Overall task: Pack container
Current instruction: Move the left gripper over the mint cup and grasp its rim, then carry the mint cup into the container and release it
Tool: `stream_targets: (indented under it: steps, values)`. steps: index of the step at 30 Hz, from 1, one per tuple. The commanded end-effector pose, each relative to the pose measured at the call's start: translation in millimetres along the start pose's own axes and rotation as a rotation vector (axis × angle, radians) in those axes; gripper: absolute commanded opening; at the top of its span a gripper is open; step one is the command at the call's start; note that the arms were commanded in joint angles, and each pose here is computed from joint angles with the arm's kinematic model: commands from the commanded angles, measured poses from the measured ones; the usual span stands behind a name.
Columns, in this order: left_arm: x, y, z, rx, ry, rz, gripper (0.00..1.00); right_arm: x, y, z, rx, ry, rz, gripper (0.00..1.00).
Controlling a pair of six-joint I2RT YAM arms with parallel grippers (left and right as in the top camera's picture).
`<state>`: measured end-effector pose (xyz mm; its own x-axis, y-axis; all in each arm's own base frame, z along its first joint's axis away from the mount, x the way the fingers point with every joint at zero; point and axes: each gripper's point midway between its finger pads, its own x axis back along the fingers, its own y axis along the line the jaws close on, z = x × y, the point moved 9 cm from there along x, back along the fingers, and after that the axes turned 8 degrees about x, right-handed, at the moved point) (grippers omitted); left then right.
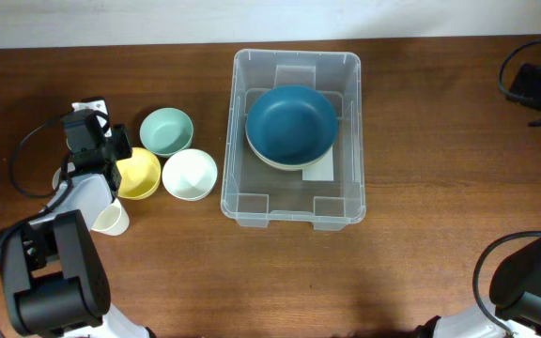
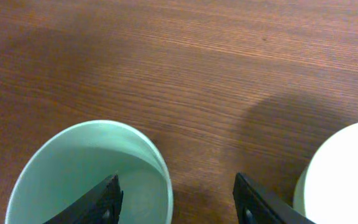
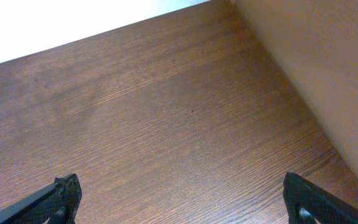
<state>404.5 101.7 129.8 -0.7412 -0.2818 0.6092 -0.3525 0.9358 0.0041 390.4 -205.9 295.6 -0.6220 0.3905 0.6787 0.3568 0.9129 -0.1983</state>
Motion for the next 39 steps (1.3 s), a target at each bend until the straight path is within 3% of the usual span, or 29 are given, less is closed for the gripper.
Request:
stream_targets:
  steps: [1, 5, 12, 15, 20, 24, 31, 35, 39]
  values:
    - [-3.7, 3.8, -3.2, 0.006, -0.006, -0.031, 0.56, -0.6, -3.2, -0.6, -0.015, 0.000, 0.016, 0.99]
    - [-4.9, 3.7, -1.8, 0.005, -0.001, -0.030, 0.44, -0.6, -3.2, -0.6, -0.015, 0.000, 0.016, 0.99]
    - [-6.6, 3.7, 0.9, 0.004, 0.009, -0.031, 0.36, -0.6, -3.2, -0.6, -0.015, 0.000, 0.016, 0.99]
    - [-6.6, 3.7, -0.5, 0.005, 0.001, -0.031, 0.17, -0.6, -3.2, -0.6, -0.015, 0.000, 0.016, 0.99]
    - [-6.4, 3.7, -3.2, 0.007, -0.015, -0.032, 0.01, -0.6, -3.2, -0.6, -0.015, 0.000, 0.016, 0.99]
    - [-4.0, 5.9, -21.3, 0.017, -0.087, -0.070, 0.01, -0.6, -3.2, -0.6, -0.015, 0.000, 0.016, 0.99]
    - [27.2, -4.3, -82.6, 0.013, -0.135, -0.046, 0.01, -0.6, -3.2, -0.6, -0.015, 0.000, 0.016, 0.99]
    - [58.3, -31.3, -113.4, -0.022, -0.105, 0.074, 0.01, -0.6, -3.2, -0.6, -0.015, 0.000, 0.016, 0.99]
    - [101.8, -73.9, -138.7, -0.075, -0.064, 0.294, 0.01, -0.6, -3.2, -0.6, -0.015, 0.000, 0.016, 0.99]
